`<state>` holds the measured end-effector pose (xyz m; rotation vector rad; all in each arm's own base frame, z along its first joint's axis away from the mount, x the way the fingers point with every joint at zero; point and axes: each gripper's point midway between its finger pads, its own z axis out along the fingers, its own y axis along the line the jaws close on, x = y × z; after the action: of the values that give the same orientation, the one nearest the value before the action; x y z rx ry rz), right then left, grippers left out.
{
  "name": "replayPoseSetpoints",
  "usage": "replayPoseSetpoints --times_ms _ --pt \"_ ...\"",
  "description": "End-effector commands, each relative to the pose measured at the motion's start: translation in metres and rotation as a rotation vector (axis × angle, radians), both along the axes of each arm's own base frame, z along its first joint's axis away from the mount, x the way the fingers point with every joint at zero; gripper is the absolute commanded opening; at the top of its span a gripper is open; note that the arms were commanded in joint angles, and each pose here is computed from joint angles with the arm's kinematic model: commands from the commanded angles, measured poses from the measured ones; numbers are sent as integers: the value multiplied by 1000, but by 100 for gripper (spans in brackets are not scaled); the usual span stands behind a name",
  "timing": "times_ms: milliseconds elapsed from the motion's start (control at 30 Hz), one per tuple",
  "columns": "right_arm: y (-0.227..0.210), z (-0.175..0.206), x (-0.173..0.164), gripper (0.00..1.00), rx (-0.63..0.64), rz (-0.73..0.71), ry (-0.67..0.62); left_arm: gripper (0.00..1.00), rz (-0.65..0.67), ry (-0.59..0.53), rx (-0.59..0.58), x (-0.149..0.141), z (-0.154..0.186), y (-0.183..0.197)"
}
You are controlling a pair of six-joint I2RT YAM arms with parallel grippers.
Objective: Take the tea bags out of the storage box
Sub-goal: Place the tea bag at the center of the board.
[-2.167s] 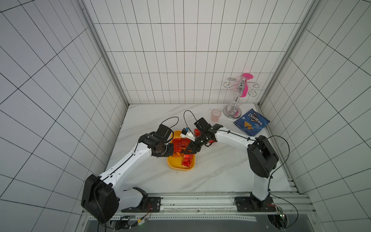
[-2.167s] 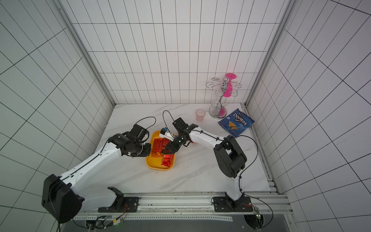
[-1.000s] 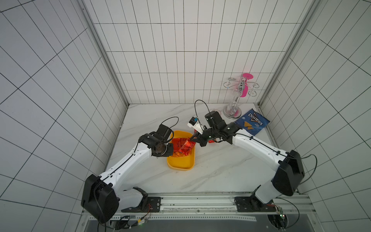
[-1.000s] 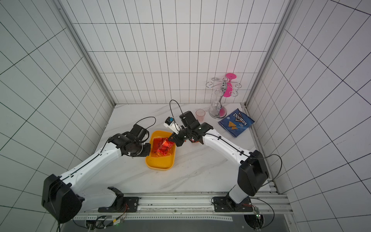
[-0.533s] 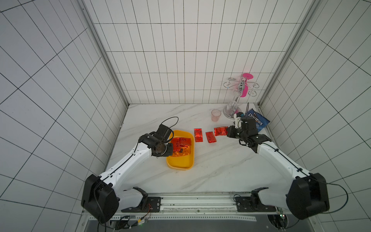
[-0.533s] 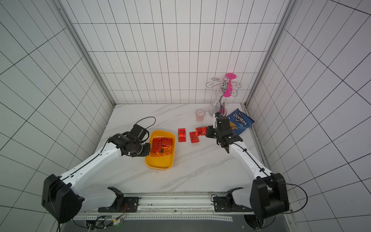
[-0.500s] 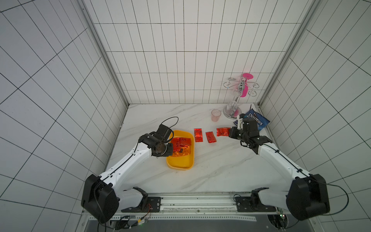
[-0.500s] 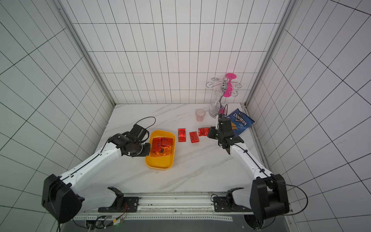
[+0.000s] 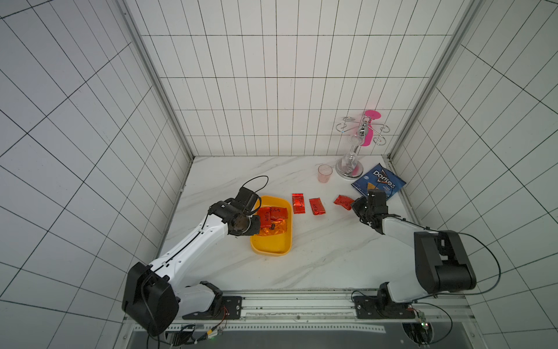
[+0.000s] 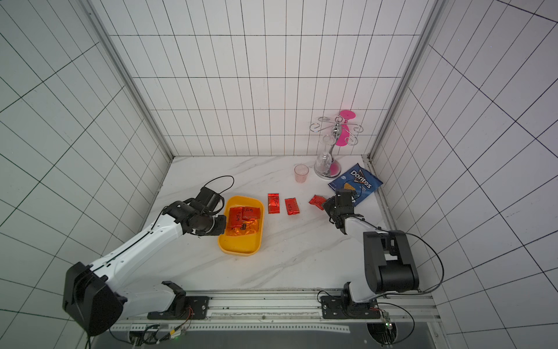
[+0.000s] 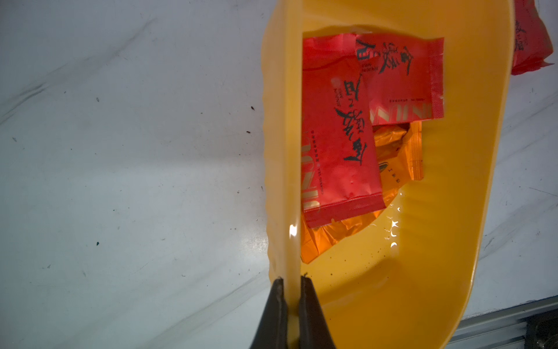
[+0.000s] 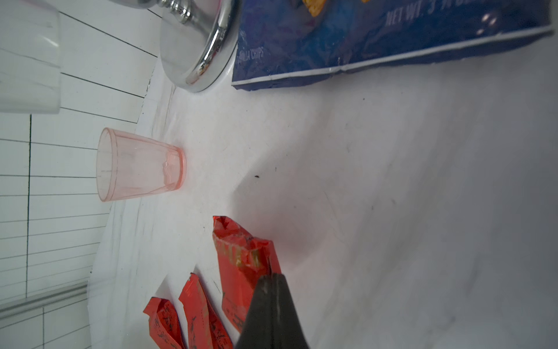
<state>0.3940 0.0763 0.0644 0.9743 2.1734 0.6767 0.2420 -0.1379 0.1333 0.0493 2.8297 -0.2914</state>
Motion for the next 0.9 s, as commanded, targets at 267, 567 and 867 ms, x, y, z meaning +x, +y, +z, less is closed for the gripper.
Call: replayPoseSetpoints --times_ms 267,567,867 --pt "16 -25 -10 7 189 -135 37 0 3 -35 -18 4 8 -3" --pt "17 1 -50 56 152 -79 39 0 0 -42 -24 3 10 -3" --pt "62 84 -68 49 -77 392 -171 0 -7 -41 -32 3 11 -5"
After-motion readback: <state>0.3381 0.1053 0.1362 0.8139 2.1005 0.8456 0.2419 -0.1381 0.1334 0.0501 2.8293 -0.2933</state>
